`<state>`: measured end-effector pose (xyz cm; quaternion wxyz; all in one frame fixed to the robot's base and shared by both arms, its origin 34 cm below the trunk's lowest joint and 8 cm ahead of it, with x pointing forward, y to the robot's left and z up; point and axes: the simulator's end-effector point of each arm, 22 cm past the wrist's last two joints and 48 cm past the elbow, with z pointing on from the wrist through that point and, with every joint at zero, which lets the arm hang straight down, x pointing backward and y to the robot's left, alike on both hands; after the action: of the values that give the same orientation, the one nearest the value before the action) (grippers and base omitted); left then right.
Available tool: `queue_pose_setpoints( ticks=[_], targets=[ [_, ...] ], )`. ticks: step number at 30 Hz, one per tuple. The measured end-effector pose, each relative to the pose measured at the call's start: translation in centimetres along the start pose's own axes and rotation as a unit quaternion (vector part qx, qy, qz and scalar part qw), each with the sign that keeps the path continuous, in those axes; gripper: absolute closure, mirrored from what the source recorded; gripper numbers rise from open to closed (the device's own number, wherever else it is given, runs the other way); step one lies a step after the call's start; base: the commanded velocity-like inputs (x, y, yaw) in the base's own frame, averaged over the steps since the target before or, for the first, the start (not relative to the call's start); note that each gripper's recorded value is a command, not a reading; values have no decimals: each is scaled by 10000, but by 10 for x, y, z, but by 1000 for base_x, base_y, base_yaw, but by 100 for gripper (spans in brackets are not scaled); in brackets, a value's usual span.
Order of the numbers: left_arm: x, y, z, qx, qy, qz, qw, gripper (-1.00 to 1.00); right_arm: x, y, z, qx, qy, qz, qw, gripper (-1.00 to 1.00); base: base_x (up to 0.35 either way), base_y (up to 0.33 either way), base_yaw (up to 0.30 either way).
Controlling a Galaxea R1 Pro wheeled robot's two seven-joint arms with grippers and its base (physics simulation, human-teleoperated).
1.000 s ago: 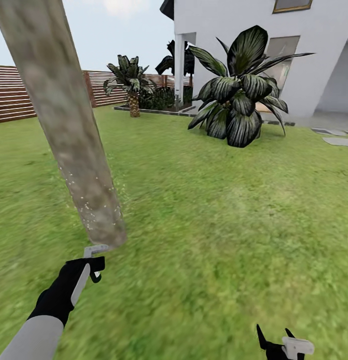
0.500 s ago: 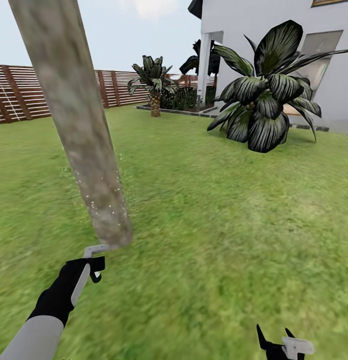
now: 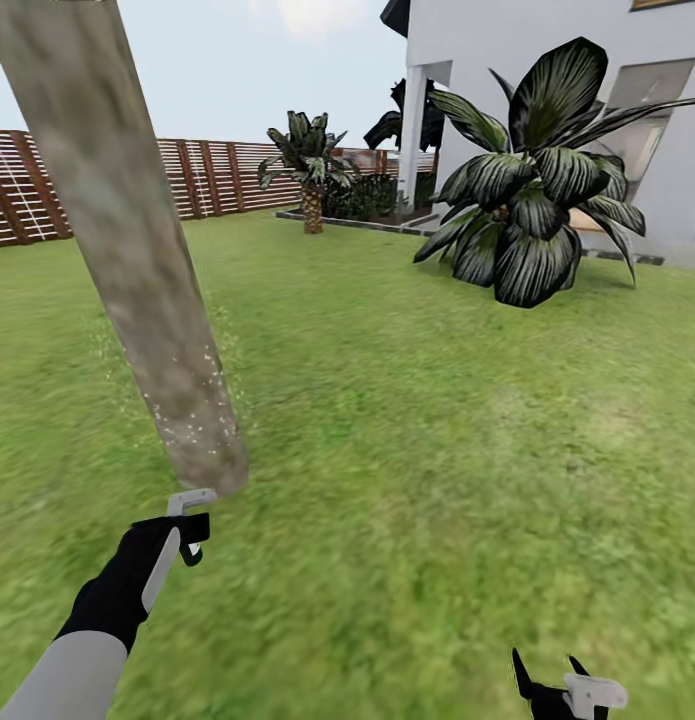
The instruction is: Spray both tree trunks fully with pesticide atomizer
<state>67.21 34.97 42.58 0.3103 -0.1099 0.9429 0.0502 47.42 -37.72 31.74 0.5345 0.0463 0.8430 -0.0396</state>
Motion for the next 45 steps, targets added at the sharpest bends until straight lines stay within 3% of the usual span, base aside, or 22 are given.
queue_pose_setpoints(
  ticks=[16,20,23,28,30,32,33,35,36,38,40,43,44,45],
  targets=[
    [0,0,0,4,2,-17,10000,100,0,0,0,-1,0,-1,10000,-100,-274,156,0],
    [13,1,6,0,124,-12,9999,100,0,1,0,-6,6,3,10000,-100,-239,234,-55],
    [7,-1,9,35,-129,-35,9999,100,0,1,0,-7,8,6,10000,-100,-247,234,-236],
    [12,-2,12,70,-178,2,9998,100,0,-1,0,16,1,9,10000,-100,-263,228,-245],
    [16,-10,16,205,-390,144,9989,100,1,0,0,2,10,7,10000,-100,-272,222,-70],
    [26,-35,17,710,-517,680,9938,100,0,2,1,-37,12,-4,10000,-100,-274,186,-20],
    [38,-42,18,903,-473,973,9900,100,0,7,1,-124,22,-55,9999,-100,-275,136,-8],
    [70,-62,21,1391,-504,1795,9726,100,3,47,3,-879,101,-498,9948,-100,-254,115,-3],
    [87,-70,22,1615,-508,2091,9631,100,4,71,7,-1274,198,-705,9891,-100,-203,104,-1],
    [128,-86,18,2232,-301,2454,9429,100,2,119,24,-1845,556,-952,9766,-100,-135,50,0],
    [156,-102,8,2831,-71,2733,9193,100,-17,148,46,-2122,720,-1176,9675,-100,-53,16,0],
    [195,-114,-9,3438,355,3421,8738,100,-55,210,60,-2650,643,-1414,9516,-100,-10,3,0],
    [209,-116,-14,3568,530,3710,8557,100,-60,244,53,-3047,608,-1508,9385,-100,-2,1,0],
    [218,-115,-16,3630,652,3867,8453,100,-61,265,46,-3342,599,-1616,9266,-100,-1,0,0]
  ],
)
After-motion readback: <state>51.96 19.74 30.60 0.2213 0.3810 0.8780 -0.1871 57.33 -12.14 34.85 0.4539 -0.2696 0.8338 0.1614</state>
